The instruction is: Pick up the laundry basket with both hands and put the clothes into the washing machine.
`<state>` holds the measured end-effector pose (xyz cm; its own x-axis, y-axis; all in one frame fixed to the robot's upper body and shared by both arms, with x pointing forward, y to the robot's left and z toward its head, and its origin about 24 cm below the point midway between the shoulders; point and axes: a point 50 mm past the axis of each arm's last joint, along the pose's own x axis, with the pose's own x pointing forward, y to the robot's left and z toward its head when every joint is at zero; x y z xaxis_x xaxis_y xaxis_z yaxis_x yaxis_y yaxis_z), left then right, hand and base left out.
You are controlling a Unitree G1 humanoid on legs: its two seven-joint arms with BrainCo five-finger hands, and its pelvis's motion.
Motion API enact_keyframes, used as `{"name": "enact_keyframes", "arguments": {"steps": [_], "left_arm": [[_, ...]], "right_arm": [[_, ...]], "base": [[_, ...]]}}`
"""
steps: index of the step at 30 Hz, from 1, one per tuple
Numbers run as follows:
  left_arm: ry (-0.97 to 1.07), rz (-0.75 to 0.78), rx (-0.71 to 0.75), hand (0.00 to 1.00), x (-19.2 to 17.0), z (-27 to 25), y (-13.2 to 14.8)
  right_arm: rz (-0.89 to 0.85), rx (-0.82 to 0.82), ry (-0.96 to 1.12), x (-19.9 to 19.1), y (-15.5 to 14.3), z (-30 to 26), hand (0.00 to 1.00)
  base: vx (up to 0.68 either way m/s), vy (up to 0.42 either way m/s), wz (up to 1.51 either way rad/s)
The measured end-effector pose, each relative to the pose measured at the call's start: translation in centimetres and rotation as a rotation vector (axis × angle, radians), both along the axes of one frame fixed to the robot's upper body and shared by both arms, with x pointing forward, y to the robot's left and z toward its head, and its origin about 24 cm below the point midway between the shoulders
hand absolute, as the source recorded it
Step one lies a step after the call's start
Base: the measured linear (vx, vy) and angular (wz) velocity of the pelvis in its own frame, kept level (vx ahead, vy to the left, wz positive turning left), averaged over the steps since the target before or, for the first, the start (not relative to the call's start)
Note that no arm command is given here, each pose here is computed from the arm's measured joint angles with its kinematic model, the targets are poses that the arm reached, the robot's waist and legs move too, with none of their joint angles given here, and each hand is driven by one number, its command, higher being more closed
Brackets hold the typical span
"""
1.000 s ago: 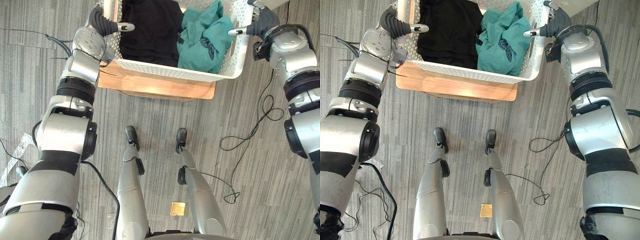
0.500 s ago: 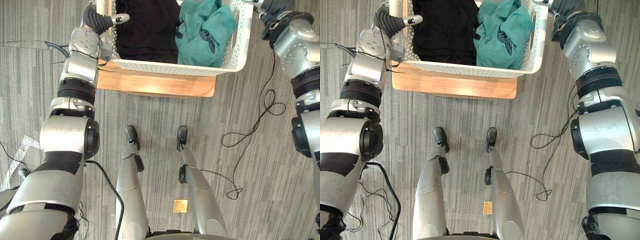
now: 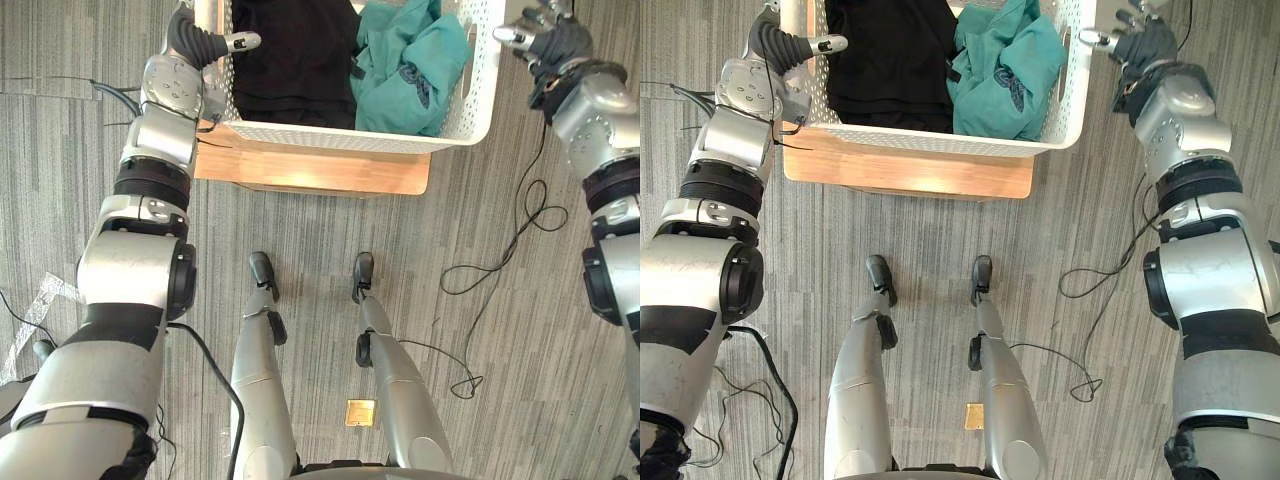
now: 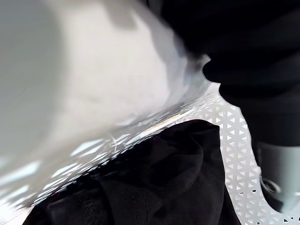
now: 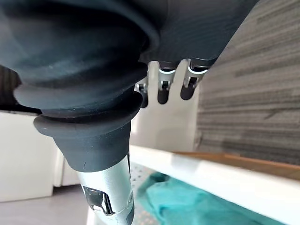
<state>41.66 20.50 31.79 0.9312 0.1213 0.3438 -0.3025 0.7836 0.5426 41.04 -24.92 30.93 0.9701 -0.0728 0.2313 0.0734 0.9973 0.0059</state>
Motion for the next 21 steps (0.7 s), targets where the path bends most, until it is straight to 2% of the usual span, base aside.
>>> {"name": "enact_keyframes", "arguments": {"steps": [9,21], "left_arm": [[-0.017,-0.026,0.074,0.0,0.0,1.1,-1.4],[-0.023,-0.072,0.034,0.0,0.2,1.1,-2.8]], "right_arm": [[-0.063,-0.071,0.096,0.2,-0.9,-1.8,0.0],[-0.058,-0.07,0.112,0.4,-0.6,-2.2,0.0]], "base": [[0.0,-0.032,0.06],[0.0,-0.034,0.03]]}}
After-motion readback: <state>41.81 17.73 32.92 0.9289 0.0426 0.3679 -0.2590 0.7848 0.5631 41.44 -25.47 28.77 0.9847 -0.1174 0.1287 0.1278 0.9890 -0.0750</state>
